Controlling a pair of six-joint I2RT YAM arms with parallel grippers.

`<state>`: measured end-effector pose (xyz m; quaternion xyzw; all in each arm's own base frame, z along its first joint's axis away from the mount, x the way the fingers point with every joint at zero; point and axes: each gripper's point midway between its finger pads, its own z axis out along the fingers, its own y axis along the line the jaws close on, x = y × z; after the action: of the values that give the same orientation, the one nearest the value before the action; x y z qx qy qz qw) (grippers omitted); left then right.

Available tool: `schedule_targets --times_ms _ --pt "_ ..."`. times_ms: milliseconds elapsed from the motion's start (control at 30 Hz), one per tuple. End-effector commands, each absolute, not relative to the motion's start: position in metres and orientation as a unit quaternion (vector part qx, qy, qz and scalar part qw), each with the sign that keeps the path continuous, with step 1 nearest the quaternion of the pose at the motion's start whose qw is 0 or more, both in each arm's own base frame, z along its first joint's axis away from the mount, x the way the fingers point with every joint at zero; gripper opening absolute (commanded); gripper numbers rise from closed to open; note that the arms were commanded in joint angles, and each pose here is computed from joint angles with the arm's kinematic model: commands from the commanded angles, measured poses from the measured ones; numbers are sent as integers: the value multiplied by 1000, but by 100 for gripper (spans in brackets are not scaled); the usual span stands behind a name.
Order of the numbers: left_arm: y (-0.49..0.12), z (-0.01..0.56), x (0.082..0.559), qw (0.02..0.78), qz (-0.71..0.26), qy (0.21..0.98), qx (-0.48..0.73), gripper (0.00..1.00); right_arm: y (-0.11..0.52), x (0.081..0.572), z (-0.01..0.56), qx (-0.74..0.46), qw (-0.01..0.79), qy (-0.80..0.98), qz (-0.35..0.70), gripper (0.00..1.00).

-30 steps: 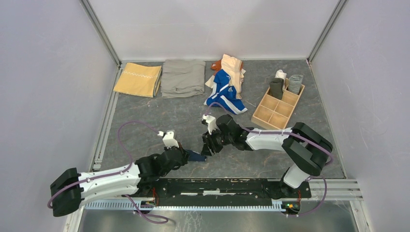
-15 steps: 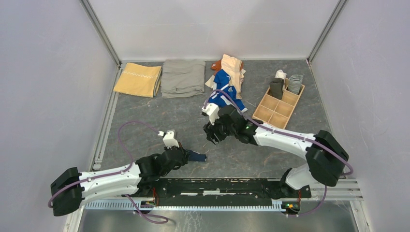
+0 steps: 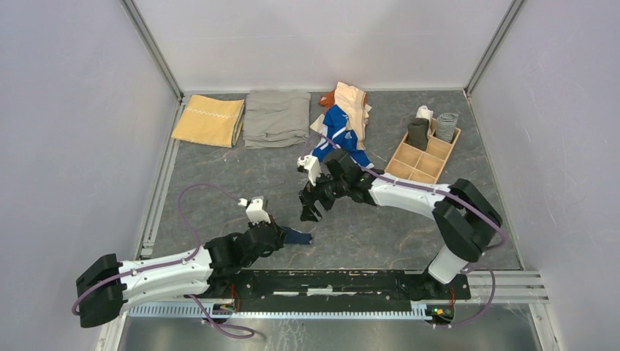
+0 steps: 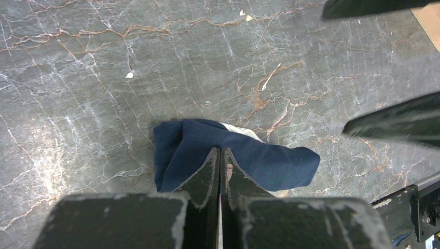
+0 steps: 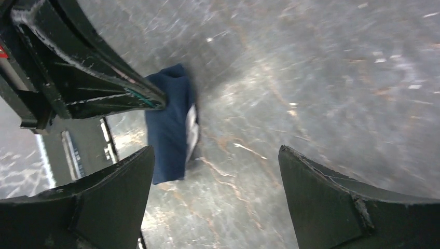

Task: Roll the underwear
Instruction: Roll the underwear to the center of the board, then pick up the underwear from the center of the board.

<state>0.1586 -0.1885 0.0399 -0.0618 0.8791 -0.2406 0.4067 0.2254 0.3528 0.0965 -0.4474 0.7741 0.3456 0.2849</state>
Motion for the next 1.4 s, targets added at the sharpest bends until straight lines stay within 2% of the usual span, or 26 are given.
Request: schedule_targets --times_ms 0,167,500,733,1033,1367 --pt "-177 31 159 410 -215 884 -61 2 384 195 105 -466 225 739 431 92" --pt "-176 30 159 410 -214 884 -61 2 398 186 80 -473 179 747 431 87" --pt "-178 30 159 409 -216 885 -58 2 412 176 48 -483 136 757 419 87" --pt "-179 30 159 410 -218 884 -56 2 409 164 32 -494 113 759 408 83" --pt "-181 31 159 410 -219 884 -53 2 402 157 19 -499 95 766 395 60" --pt "-181 31 159 410 -219 884 -52 2 396 154 7 -498 84 773 385 41"
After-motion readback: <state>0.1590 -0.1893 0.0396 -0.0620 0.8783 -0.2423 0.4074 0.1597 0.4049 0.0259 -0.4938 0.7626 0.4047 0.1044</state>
